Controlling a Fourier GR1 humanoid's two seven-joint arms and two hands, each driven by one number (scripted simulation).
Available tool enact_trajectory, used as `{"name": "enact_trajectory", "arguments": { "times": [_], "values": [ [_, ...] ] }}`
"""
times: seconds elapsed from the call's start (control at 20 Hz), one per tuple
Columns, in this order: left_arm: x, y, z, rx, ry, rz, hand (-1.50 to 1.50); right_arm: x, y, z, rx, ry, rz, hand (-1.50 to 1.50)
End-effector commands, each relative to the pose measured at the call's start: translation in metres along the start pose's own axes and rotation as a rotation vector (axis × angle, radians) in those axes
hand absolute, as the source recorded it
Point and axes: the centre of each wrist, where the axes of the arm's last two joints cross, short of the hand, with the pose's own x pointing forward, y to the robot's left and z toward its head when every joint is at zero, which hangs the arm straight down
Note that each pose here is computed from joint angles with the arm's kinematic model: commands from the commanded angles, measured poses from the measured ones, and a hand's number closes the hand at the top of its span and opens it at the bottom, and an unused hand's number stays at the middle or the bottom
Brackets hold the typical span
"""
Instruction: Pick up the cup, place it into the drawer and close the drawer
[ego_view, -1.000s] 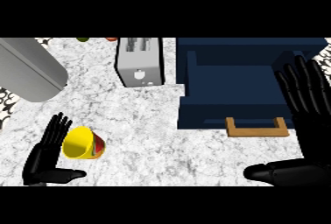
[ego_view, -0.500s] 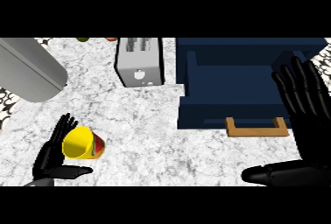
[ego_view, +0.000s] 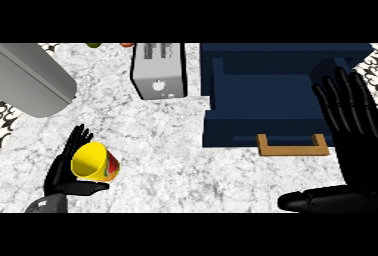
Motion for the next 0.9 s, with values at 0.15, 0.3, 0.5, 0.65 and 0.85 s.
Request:
{"name": "enact_trajectory", "arguments": {
  "times": [0.15,0.3,0.5,0.65,0.85],
  "values": [
    [-0.001,0.003,-0.015,-0.023,-0.042,0.102,-1.50,0.008,0.004,-0.007,0.015,-0.002,-0.009,-1.50],
    [-0.010,-0.003,-0.003,-0.048,-0.025,0.137,-1.50,0.013,0.011,0.000,-0.011,0.012,-0.012,-1.50],
    [-0.004,-0.005,-0.010,-0.118,-0.042,0.209,-1.50,0.006,0.007,0.003,-0.010,0.016,-0.019,-1.50],
    [-0.013,-0.025,-0.015,-0.127,-0.034,0.253,-1.50,0.013,-0.002,0.007,0.008,0.016,-0.013,-1.50],
    [-0.018,-0.025,-0.007,-0.157,-0.051,0.301,1.50,-0.002,-0.016,-0.004,-0.010,0.012,-0.010,-1.50]
  ]
}}
